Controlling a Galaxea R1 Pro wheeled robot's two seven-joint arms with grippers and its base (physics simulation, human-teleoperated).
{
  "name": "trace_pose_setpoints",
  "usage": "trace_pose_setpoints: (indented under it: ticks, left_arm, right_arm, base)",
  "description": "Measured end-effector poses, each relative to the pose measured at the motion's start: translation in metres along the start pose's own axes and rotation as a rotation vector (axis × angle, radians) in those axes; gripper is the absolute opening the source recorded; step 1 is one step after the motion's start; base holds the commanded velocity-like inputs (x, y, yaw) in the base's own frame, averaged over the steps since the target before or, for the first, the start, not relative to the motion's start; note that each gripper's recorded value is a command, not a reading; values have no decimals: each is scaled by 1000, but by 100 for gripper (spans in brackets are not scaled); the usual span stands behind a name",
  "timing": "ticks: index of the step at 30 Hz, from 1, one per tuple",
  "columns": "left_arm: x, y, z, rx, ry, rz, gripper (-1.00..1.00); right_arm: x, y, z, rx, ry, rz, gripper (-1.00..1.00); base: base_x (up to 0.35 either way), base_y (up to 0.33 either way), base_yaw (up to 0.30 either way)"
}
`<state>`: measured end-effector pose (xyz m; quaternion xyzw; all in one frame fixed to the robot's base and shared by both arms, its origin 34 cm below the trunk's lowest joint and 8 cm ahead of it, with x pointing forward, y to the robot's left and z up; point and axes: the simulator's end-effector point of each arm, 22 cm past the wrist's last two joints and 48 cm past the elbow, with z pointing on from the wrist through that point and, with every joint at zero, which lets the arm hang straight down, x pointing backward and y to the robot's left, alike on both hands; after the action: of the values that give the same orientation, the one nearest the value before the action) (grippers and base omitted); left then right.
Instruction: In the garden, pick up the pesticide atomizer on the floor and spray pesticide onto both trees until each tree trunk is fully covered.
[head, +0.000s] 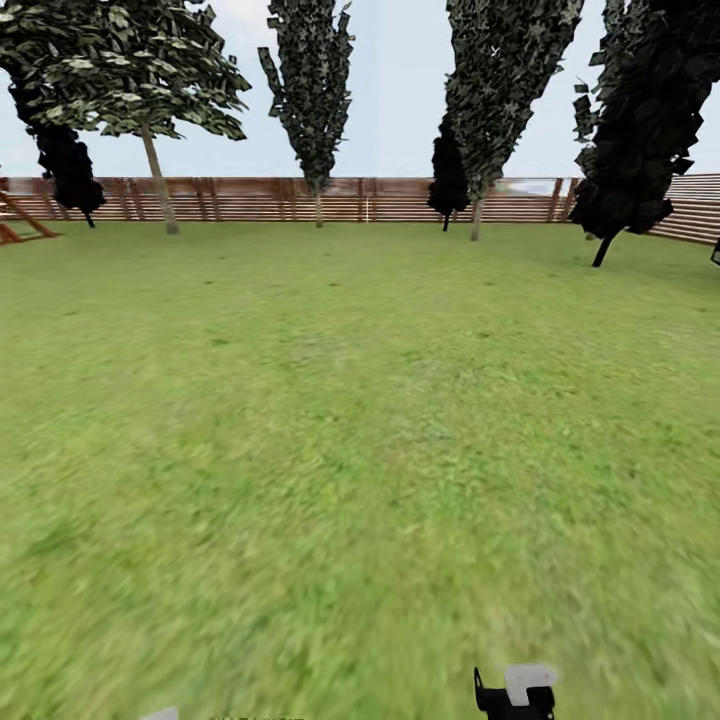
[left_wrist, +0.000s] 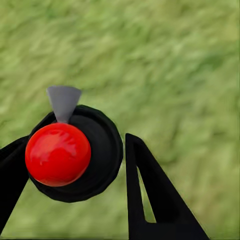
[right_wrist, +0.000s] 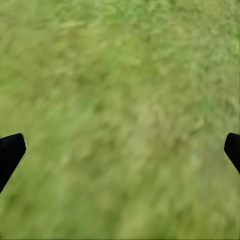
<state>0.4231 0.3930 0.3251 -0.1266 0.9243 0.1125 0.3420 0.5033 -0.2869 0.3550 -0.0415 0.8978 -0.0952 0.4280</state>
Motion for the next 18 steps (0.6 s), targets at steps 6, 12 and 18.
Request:
trace_pose_setpoints:
  ticks: [6,12,18]
  left_arm:
    - [0,-1,0,1,0,-1,-100]
    - [1,-2,0,2,1,-1,-100]
    - [1,-3,0,3,2,-2,-100]
  right_arm:
    - [0,0,0,0,0,0,100]
    - [0,0,0,0,0,0,100]
    - [0,0,0,0,0,0,100]
  base:
    - [0,0,284]
    - [0,0,284]
    - [0,0,284]
